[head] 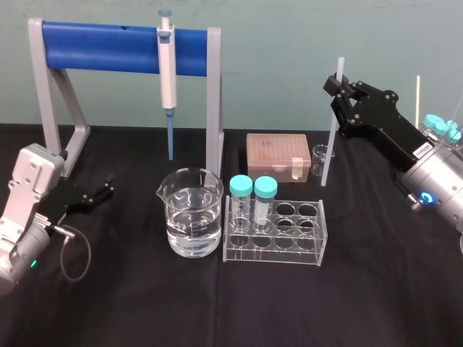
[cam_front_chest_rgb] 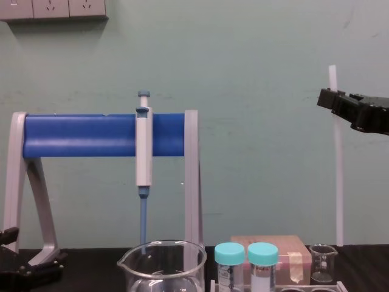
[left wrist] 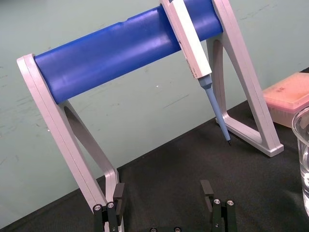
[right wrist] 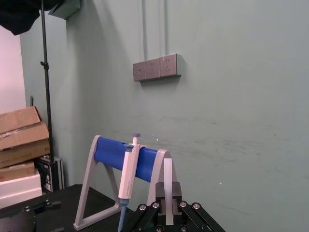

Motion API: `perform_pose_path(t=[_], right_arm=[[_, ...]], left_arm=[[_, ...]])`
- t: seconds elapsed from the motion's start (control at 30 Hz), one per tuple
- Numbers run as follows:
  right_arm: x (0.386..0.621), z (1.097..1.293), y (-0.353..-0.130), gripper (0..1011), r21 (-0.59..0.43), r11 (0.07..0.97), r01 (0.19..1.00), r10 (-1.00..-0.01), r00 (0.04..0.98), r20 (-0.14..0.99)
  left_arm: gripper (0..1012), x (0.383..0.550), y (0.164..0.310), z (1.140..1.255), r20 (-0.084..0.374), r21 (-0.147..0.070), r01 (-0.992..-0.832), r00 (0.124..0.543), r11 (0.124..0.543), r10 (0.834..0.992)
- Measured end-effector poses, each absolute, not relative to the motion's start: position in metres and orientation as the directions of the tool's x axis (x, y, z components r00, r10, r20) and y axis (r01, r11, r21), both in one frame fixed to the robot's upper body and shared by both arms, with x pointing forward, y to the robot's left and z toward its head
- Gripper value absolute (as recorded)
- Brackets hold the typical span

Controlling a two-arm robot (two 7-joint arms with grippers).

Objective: Pick up the stirring rod with one hand, then place it down.

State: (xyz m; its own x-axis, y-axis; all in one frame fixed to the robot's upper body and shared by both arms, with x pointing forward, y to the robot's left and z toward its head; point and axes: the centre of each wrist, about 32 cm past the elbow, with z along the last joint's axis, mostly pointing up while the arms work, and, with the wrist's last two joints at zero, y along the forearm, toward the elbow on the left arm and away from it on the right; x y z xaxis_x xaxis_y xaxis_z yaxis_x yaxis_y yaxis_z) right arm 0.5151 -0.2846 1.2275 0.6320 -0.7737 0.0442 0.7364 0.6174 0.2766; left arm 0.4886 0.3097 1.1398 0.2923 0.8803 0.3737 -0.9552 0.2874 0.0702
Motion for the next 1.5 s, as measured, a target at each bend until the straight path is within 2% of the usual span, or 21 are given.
perform_pose_path(t=[0.6, 1.1, 1.5], right_arm=[[0.509, 1.205, -0.279, 72, 0.197, 0.643, 0.740, -0.760, 0.648, 0.045], [0.518, 1.192, -0.276, 72, 0.236, 0.631, 0.739, -0.765, 0.644, 0.026], [0.526, 1.186, -0.271, 72, 0.227, 0.632, 0.741, -0.763, 0.647, 0.012]], left_arm=[[1000, 0.489, 0.310, 1.140, 0.374, 0.070, -0.955, 0.292, 0.287, 0.880], [1001, 0.489, 0.310, 1.140, 0.374, 0.070, -0.955, 0.292, 0.287, 0.880], [1000, 0.489, 0.310, 1.140, 0.374, 0.070, -0.955, 0.292, 0.287, 0.880]])
